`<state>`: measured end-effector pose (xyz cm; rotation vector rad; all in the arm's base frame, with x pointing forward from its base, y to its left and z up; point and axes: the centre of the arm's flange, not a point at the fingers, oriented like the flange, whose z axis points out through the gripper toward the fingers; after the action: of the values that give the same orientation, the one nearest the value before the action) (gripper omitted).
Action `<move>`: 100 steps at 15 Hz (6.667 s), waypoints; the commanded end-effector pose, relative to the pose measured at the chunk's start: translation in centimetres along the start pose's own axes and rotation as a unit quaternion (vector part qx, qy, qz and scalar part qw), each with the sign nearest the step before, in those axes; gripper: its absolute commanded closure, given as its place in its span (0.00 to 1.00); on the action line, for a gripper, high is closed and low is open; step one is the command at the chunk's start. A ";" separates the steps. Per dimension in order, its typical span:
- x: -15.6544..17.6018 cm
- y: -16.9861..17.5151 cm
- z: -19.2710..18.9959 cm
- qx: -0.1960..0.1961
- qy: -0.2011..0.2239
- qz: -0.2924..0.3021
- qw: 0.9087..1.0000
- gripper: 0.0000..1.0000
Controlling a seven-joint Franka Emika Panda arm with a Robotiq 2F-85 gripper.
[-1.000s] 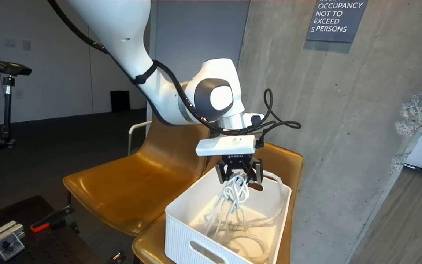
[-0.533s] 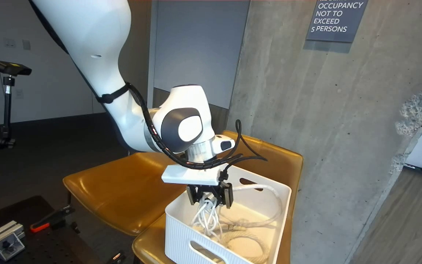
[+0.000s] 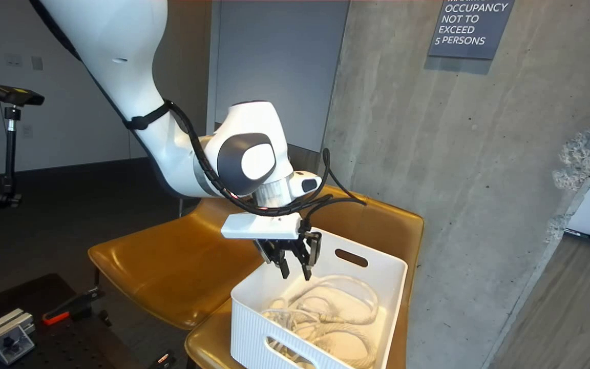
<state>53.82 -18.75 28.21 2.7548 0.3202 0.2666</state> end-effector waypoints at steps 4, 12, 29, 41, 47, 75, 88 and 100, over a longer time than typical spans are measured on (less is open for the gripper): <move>-0.2 1.9 -2.1 -0.011 0.017 -0.012 1.000 0.00; -0.4 2.3 6.7 0.039 0.000 -0.005 0.999 0.00; 3.6 -0.5 24.4 0.074 -0.116 -0.110 0.984 0.34; 5.3 -0.1 16.7 0.054 -0.100 -0.115 0.987 1.00; 6.9 1.3 5.4 0.046 -0.058 -0.109 0.991 1.00; 21.2 -32.9 -37.8 0.094 0.222 -0.352 0.905 1.00; 18.6 -29.8 -26.5 0.114 0.135 -0.322 0.930 1.00; 16.6 -25.7 -22.0 0.020 0.099 -0.369 0.924 0.46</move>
<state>60.66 18.39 40.35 2.4864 1.3825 0.3165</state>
